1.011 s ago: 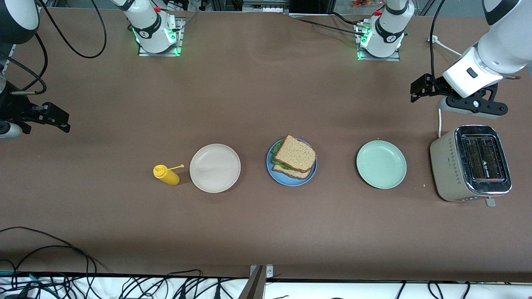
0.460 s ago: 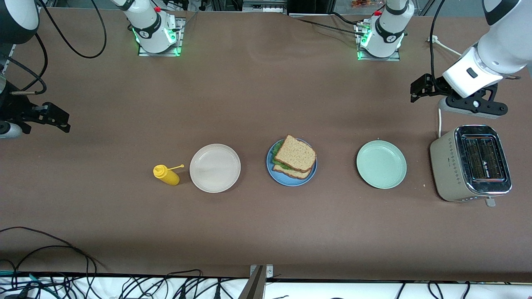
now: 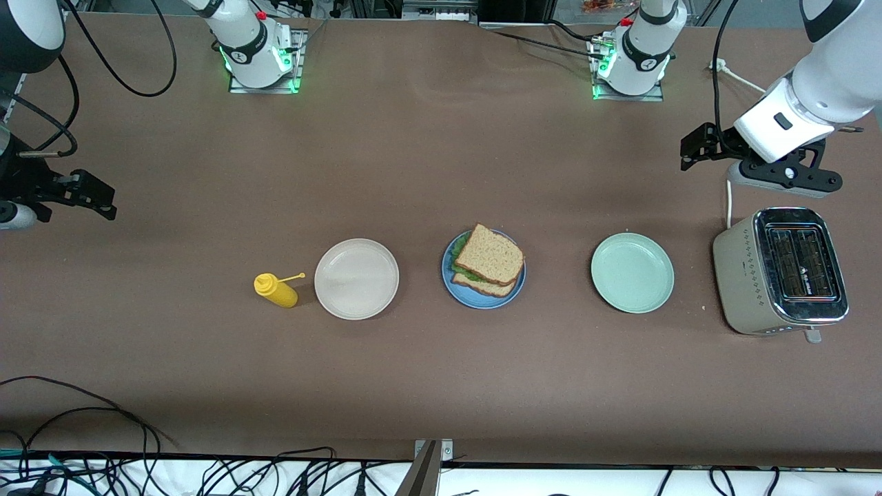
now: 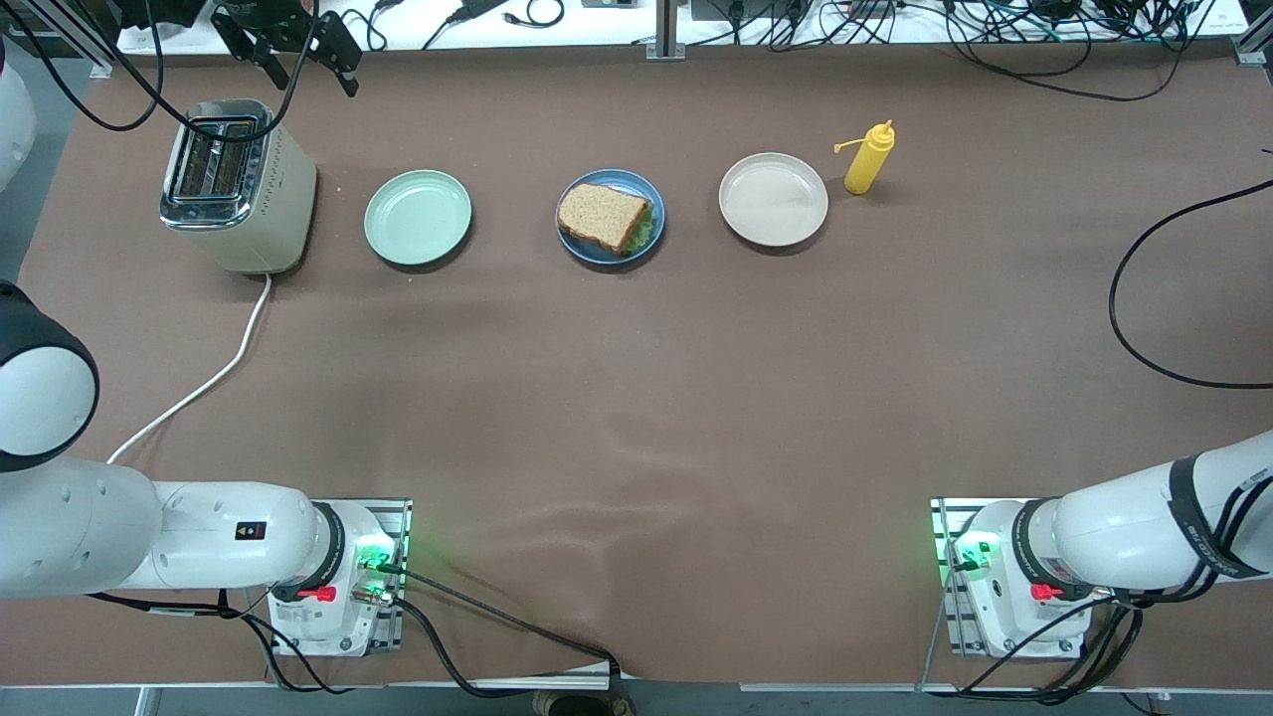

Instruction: Make sandwich in blue plate with both arms

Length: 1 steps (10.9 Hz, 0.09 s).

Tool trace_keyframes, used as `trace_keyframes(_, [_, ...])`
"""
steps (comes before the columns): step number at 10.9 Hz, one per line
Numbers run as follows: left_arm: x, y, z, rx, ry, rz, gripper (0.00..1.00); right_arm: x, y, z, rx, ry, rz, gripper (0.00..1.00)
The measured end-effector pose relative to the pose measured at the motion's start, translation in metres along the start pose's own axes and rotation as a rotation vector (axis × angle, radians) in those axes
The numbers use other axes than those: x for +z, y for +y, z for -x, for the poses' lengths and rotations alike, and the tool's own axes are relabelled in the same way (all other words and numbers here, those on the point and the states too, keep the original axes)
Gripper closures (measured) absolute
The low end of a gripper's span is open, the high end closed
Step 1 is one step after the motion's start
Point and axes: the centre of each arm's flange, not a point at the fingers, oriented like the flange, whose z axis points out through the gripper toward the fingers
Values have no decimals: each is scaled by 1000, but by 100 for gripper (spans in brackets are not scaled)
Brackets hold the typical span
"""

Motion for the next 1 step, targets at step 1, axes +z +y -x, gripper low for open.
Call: trace_keyframes(1, [0, 0, -1, 0, 0, 1, 0, 0, 0, 0, 0, 0, 0, 0])
